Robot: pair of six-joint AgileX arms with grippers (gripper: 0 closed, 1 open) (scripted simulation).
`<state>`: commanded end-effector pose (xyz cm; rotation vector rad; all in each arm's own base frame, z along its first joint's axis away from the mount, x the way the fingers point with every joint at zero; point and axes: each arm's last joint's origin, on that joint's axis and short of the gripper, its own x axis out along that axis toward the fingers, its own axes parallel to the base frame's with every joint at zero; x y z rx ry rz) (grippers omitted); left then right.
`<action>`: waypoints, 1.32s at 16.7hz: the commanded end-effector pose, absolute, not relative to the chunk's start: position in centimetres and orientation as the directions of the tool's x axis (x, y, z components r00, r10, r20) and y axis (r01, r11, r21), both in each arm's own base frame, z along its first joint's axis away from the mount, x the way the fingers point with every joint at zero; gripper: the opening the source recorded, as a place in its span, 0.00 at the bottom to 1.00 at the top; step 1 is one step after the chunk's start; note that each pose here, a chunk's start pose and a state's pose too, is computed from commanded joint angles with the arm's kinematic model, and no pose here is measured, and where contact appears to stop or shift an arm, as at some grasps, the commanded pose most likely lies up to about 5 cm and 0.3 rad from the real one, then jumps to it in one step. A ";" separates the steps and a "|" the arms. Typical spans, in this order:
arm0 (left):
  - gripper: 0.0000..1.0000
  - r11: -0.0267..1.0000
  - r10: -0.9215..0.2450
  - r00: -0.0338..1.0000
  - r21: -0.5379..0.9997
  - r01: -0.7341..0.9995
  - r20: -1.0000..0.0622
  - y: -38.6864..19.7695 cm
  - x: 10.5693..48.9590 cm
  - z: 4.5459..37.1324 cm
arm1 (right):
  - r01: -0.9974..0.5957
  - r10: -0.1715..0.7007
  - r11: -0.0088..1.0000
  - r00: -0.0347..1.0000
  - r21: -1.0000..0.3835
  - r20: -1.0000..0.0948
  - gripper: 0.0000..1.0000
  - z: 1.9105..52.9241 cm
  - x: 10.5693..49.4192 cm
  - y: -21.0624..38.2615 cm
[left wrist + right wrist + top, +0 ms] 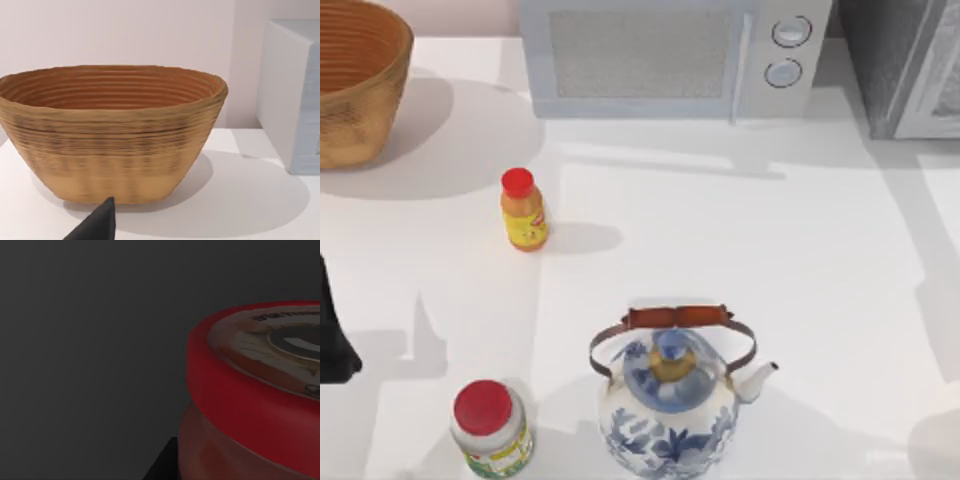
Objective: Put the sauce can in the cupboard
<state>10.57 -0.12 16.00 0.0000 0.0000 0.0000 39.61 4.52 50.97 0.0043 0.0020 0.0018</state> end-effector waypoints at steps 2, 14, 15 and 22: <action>1.00 1.000 0.000 1.000 0.000 0.000 0.000 -0.1 10.6 16.0 | -0.002 0.002 1.000 1.000 0.004 -0.002 0.00 51.0 39.6 4.5; 1.00 1.000 0.000 1.000 0.000 0.000 0.000 -0.1 10.6 16.0 | -0.002 0.002 1.000 1.000 0.004 -0.002 0.83 51.0 39.6 4.5; 1.00 1.000 0.000 1.000 0.000 0.000 0.000 -0.1 10.6 16.0 | -0.002 0.002 1.000 1.000 0.004 -0.002 0.90 51.0 39.6 4.5; 1.00 1.000 0.000 1.000 0.000 0.000 0.000 -0.1 10.6 16.0 | -0.002 0.002 1.000 1.000 0.004 -0.002 1.00 51.0 39.6 4.5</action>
